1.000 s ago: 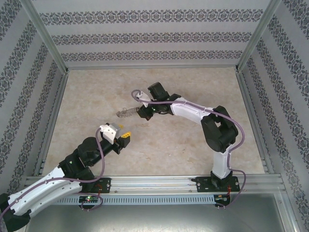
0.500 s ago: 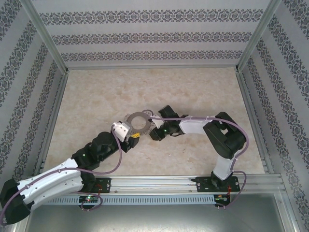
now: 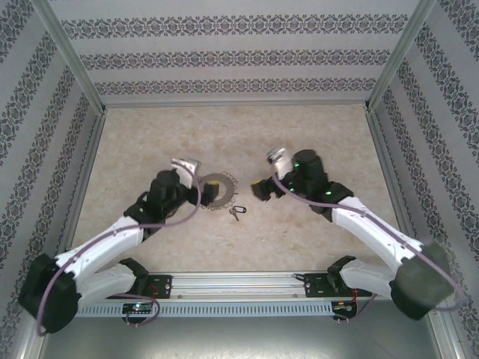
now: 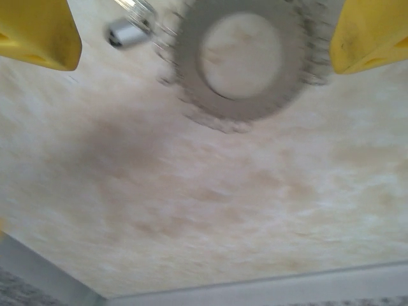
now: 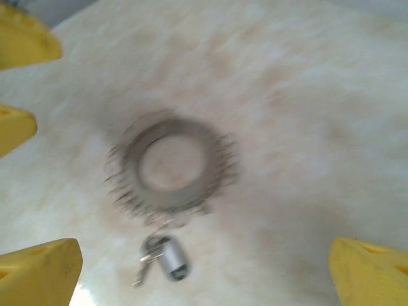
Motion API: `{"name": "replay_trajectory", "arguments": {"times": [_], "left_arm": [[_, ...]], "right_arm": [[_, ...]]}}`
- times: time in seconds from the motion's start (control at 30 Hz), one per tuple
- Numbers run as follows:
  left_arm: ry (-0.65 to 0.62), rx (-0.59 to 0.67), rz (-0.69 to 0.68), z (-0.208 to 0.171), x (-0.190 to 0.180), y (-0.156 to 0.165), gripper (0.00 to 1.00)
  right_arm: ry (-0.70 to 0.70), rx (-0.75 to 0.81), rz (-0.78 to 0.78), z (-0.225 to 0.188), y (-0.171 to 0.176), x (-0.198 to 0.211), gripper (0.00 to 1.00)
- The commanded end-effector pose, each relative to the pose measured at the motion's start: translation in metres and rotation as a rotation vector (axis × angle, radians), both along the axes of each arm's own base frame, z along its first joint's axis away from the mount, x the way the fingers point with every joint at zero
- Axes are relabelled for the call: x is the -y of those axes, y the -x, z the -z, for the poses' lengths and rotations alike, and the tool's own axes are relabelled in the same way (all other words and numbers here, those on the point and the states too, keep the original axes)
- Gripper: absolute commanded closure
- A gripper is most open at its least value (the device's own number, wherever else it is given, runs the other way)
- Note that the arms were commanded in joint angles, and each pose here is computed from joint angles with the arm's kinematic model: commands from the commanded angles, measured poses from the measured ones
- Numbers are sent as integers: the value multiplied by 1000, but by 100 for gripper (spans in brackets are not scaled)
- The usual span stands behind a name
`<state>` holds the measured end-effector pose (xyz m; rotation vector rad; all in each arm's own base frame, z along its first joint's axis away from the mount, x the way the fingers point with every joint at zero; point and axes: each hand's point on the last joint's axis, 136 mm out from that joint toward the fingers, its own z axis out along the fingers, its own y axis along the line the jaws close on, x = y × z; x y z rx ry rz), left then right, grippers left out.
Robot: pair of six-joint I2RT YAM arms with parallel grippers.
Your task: Put the keys on the keyring
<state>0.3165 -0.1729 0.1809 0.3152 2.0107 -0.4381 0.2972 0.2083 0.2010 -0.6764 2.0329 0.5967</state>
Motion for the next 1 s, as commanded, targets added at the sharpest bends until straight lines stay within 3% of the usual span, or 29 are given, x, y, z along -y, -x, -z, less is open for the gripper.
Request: {"name": "replay_trajectory", "arguments": {"times": [0.0, 0.07, 0.17, 0.3, 0.4, 0.53, 0.63, 0.73, 0.97], "left_arm": [[87, 8, -143, -25, -33, -46, 0], [130, 29, -226, -29, -61, -64, 0], [98, 32, -393, -19, -110, -77, 0], [-24, -16, -608, 13, -162, -75, 0], [-118, 12, -706, 25, -187, -67, 0], [-226, 39, -761, 40, -207, -62, 0], [-235, 64, -783, 51, -216, -61, 0], [-255, 83, -726, 67, -212, -66, 0], [-205, 178, -630, 77, -202, -75, 0]], "right_arm": [[26, 46, 153, 7, -23, 52, 2], [42, 76, 288, 11, -41, 89, 2], [-32, 97, 438, 15, -52, 134, 2], [-6, 178, 582, 28, -61, 169, 2], [28, 199, 591, 38, -69, 174, 2], [64, 261, 644, 51, -77, 186, 2], [37, 291, 626, 60, -81, 183, 2], [36, 287, 595, 72, -87, 178, 2], [6, 228, 693, 96, -100, 201, 2]]}}
